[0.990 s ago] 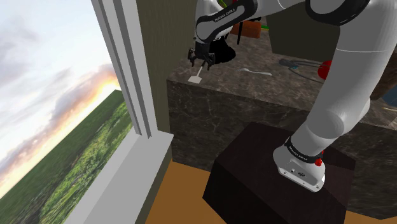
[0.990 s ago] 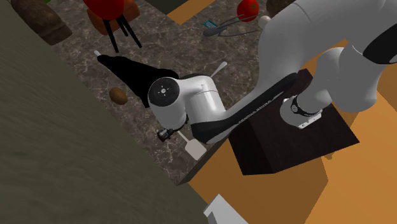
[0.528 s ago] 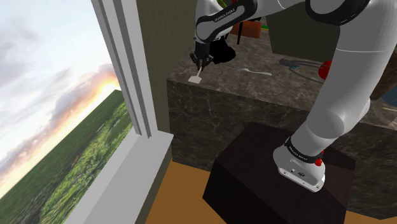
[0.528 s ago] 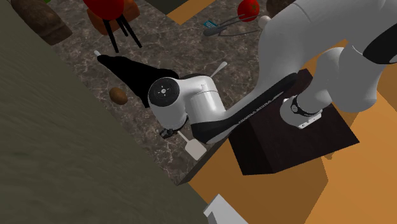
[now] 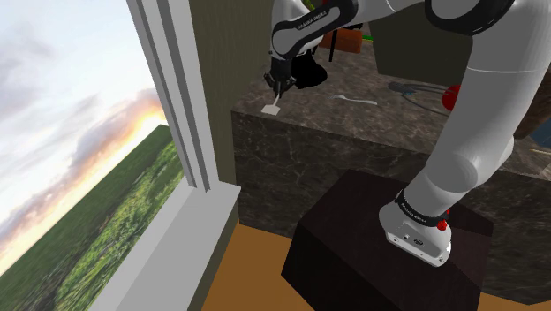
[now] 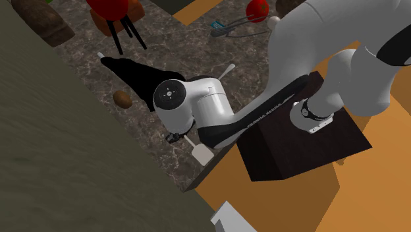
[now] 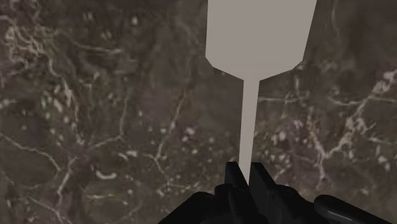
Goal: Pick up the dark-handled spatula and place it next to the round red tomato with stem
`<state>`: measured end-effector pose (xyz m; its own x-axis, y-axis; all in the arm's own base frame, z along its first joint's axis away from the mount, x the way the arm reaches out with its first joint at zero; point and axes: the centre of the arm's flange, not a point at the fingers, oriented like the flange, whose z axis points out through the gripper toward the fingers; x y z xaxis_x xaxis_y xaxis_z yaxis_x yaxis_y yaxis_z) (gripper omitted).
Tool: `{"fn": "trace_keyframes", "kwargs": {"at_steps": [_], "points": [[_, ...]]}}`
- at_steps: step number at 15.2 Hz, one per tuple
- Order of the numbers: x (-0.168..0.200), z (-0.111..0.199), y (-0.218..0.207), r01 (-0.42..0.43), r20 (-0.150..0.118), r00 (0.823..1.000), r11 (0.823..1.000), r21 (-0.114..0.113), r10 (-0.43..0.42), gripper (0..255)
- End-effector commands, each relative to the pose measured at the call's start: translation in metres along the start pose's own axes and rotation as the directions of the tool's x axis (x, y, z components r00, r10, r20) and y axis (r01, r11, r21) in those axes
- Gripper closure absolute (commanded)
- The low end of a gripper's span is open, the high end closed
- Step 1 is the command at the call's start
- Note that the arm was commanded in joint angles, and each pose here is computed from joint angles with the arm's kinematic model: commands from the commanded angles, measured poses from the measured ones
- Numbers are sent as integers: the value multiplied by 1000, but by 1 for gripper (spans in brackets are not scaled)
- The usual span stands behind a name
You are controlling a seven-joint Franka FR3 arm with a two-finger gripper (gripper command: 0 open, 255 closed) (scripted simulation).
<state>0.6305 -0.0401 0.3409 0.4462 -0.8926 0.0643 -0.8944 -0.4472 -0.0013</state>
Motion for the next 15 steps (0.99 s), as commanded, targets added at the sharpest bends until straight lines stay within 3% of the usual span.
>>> {"fn": "trace_keyframes", "kwargs": {"at_steps": [1,15], "points": [[0,-8,-1,0,0,1000,1000,0,0,255],[5,-82,-1,0,0,1000,1000,0,0,255]]}}
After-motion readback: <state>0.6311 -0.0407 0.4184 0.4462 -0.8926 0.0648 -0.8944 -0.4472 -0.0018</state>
